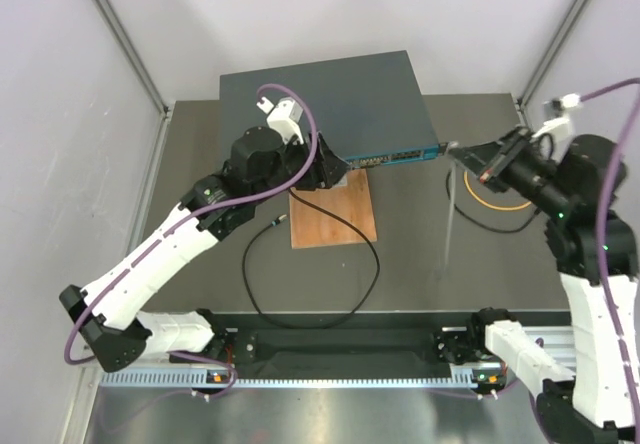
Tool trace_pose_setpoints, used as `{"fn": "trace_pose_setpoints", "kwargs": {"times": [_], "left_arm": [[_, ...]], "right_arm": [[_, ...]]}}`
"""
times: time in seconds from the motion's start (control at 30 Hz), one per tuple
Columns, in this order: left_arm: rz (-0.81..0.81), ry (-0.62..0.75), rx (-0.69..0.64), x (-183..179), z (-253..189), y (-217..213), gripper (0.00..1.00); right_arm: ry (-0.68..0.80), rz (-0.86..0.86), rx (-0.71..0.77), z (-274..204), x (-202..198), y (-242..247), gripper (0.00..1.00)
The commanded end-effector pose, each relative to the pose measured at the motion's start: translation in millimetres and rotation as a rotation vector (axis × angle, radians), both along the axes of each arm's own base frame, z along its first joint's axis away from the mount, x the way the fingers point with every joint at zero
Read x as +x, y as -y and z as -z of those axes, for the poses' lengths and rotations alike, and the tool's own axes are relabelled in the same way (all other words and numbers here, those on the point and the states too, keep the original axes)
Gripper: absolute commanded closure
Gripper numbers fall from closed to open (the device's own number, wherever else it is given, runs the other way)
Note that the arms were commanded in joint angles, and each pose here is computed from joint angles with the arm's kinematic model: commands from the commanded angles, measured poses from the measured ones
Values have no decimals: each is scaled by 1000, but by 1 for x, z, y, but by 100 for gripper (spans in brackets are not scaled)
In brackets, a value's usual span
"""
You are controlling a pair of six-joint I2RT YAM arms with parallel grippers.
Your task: Pull the plug from the switch port
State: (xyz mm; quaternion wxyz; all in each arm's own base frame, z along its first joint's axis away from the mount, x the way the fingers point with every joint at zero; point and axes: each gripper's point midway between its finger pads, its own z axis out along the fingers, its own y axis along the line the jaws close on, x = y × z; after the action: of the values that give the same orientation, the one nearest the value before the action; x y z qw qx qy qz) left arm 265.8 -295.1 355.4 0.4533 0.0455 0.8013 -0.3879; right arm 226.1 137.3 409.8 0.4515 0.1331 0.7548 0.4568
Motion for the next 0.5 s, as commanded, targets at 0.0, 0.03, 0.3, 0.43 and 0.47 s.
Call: {"fn": "trace_pose_setpoints", "kwargs": {"times": [0.0,0.03,0.3,0.43,0.47], "left_arm": [[4,67,-62,-7,-25,-7,38],[5,70,-61,-7,-25,-8,38],[61,65,-82,-22,-22,-9,38],[54,73,-72,-26,-20,-15,38],[53,79,-77,-28,-23,-18,38]], "right_arm": [[50,284,-300,-5,-4,63,100],[63,321,-357,-7,-2,73,100],[32,681,-648,-14,16,153,100],[-4,741,-727,7,41,167,100],[20,764,-722,4,50,169,100]]}}
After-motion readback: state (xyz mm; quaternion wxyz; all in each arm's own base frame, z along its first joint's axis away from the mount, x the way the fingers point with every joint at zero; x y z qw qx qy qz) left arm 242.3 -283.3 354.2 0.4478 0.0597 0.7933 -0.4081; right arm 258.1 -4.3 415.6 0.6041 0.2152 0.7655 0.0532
